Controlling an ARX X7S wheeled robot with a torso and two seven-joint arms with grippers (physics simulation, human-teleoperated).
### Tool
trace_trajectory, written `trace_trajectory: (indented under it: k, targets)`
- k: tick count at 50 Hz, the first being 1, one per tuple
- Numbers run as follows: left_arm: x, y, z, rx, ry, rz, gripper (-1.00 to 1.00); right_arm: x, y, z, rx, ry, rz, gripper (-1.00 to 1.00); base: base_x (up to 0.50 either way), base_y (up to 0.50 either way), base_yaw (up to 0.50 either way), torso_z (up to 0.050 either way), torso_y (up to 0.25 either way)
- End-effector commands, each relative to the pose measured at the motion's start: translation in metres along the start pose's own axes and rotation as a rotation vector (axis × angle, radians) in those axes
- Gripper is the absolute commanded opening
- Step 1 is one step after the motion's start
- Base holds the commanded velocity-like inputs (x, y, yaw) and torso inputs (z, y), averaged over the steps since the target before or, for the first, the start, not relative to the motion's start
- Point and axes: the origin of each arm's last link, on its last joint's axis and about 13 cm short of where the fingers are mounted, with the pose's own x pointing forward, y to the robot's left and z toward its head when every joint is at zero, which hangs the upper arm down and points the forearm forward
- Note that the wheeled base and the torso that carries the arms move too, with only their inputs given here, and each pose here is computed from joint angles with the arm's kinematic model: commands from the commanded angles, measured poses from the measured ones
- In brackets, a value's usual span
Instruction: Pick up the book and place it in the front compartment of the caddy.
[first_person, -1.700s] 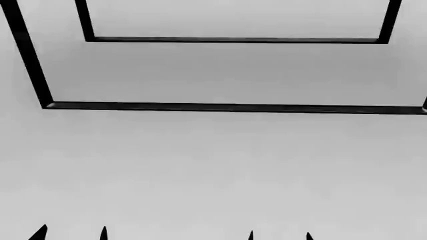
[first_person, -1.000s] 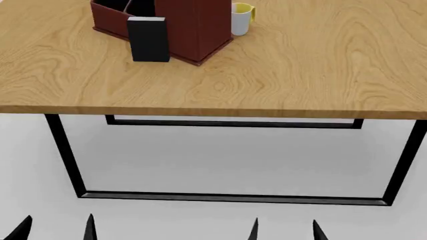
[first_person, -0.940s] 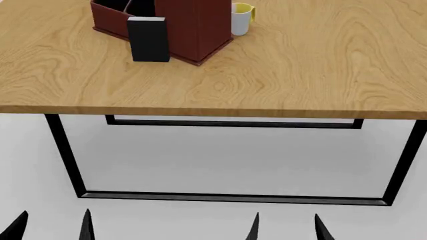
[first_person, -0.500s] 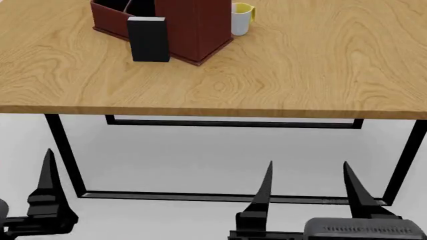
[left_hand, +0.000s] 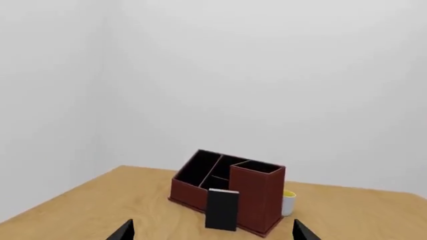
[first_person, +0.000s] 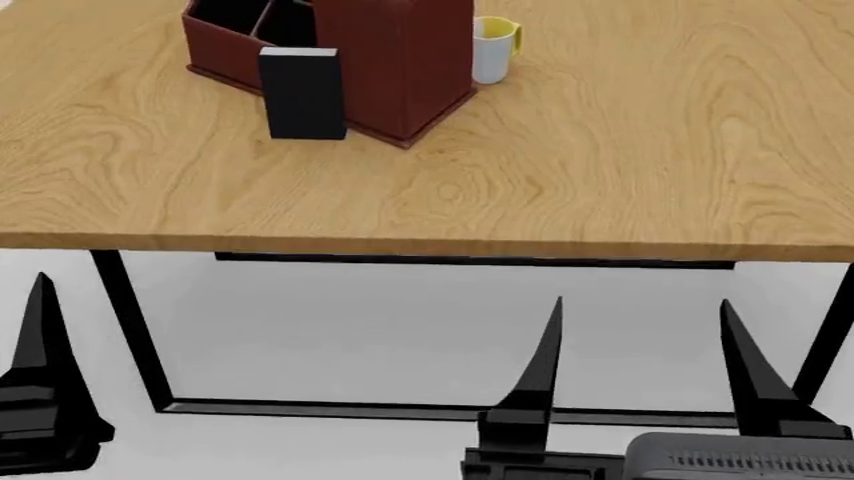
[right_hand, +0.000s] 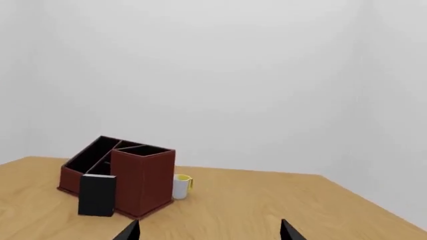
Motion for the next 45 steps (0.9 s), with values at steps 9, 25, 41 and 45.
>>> trace_trajectory:
  k: [9,25,41,45]
  targets:
    - [-0.0023,0.0001,0.0025,-0.001,-0.008,0.006,1.0,0.0004,0.0005,0.0014,0.0,-0.003,0.0,1.0,0.27,0.11,0.0,0.0,0.0]
    - [-0.001,-0.0003,0.0035,0.003,-0.011,0.008,1.0,0.0018,0.0013,0.0008,0.014,-0.005,-0.002,1.0,0.34,0.25,0.0,0.0,0.0]
    - [0.0035,-0.0009,0.001,0.004,-0.013,0.011,1.0,0.004,0.0027,0.0013,0.017,-0.008,0.003,1.0,0.34,0.25,0.0,0.0,0.001]
    - [0.0027,-0.0009,0.0028,0.006,-0.018,0.012,1.0,0.004,0.0028,0.0016,0.01,-0.007,0.002,1.0,0.35,0.26,0.0,0.0,0.0]
